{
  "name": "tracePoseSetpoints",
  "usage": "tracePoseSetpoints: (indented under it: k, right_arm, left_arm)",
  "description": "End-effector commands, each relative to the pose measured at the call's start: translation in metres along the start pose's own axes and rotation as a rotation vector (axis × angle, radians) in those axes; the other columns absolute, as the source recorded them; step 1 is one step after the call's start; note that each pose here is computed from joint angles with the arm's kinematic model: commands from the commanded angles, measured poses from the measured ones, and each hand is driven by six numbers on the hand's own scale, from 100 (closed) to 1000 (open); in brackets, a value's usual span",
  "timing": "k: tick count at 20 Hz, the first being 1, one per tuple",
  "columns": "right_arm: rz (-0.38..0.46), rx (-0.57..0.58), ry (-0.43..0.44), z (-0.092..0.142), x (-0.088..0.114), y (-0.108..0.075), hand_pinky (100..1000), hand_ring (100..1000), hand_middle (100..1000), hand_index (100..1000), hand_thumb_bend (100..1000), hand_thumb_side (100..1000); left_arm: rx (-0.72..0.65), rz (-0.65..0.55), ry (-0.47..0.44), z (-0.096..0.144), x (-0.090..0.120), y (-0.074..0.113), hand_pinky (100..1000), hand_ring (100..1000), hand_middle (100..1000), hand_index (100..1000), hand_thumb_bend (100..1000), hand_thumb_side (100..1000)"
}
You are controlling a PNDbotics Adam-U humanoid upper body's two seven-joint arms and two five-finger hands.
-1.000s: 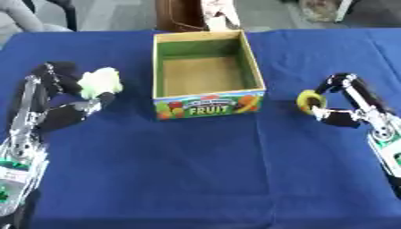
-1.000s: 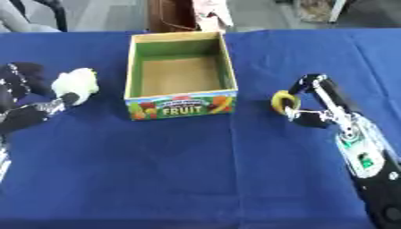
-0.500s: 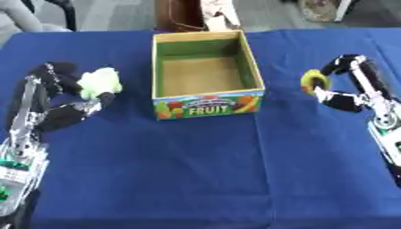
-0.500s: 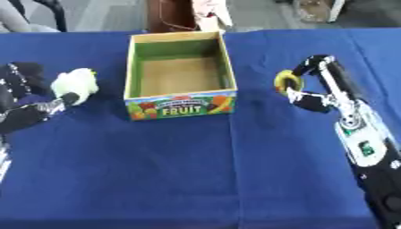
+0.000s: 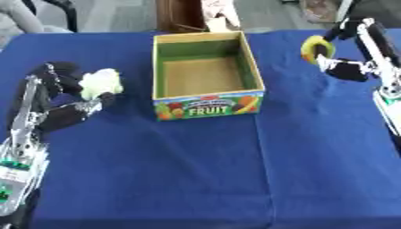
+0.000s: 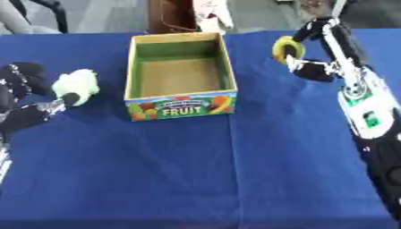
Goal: Pick up objects on the table and place them in the box.
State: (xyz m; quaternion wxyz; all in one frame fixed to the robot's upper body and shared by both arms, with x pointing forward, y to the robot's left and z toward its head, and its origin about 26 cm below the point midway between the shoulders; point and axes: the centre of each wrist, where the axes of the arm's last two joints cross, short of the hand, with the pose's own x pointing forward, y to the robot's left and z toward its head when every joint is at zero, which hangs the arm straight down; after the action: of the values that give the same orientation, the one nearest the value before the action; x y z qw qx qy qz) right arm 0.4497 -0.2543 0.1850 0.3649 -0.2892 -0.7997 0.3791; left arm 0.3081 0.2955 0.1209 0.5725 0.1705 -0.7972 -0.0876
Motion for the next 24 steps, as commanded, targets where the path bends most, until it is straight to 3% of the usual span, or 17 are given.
tracePoseSetpoints:
  k: [1,8,15,24]
  right_arm:
    - [0.024,-0.026,-0.068,-0.020,0.014,-0.015,705,692,527,304,100,100]
    - [0.017,-0.005,-0.117,-0.051,0.035,-0.002,708,694,532,310,100,100]
    - [0.025,0.043,-0.113,-0.068,0.047,0.030,711,697,534,320,108,100]
    - [0.057,0.103,-0.050,-0.072,0.053,0.074,711,702,539,337,100,100]
  left_arm:
    - [-0.012,-0.005,-0.024,-0.002,0.006,0.002,538,494,506,647,807,100]
    - [-0.033,0.009,-0.036,-0.004,0.009,-0.003,538,494,506,647,807,100]
    - [-0.061,0.024,-0.057,-0.008,0.015,-0.009,538,494,507,647,802,100]
    - [-0.093,0.041,-0.084,-0.013,0.022,-0.015,538,493,506,647,807,100]
